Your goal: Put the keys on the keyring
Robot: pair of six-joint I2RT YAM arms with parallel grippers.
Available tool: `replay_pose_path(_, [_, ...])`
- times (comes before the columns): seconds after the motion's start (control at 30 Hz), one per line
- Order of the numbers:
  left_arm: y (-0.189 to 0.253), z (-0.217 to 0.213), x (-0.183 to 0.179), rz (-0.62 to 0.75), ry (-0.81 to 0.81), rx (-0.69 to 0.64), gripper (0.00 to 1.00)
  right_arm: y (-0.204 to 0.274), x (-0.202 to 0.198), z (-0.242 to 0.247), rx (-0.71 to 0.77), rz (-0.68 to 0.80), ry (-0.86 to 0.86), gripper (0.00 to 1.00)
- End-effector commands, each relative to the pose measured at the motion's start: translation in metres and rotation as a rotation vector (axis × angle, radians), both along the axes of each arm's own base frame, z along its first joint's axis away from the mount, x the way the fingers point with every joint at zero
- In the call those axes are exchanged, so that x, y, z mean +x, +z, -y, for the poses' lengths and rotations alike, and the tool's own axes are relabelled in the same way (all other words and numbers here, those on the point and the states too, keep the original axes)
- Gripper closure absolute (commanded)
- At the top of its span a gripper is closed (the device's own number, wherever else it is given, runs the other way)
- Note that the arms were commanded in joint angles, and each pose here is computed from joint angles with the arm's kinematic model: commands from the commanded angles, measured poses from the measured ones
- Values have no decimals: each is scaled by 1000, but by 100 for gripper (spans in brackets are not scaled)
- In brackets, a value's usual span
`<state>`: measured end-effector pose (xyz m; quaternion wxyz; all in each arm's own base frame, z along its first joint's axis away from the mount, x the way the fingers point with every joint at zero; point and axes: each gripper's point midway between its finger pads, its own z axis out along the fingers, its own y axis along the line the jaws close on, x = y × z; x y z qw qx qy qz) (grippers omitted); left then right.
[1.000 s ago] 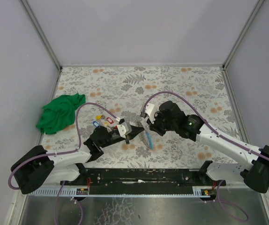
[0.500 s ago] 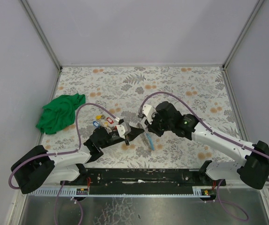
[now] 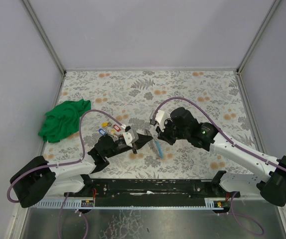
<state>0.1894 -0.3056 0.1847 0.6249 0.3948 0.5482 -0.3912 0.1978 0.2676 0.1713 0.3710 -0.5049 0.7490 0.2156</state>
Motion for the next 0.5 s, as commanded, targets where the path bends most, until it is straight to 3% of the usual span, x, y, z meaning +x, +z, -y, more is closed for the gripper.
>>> replay_pose_path(0.0, [15,0,2,35,15,-20,94,20,2,-2,47,45,13,100])
replay_pose_path(0.2, [12,0,3,9,20,0,76,27,-1,-9,65,42,60,100])
replay_pose_path(0.47, [14,6,2,6,-12,20,65,29,-3,-11,60,45,91,100])
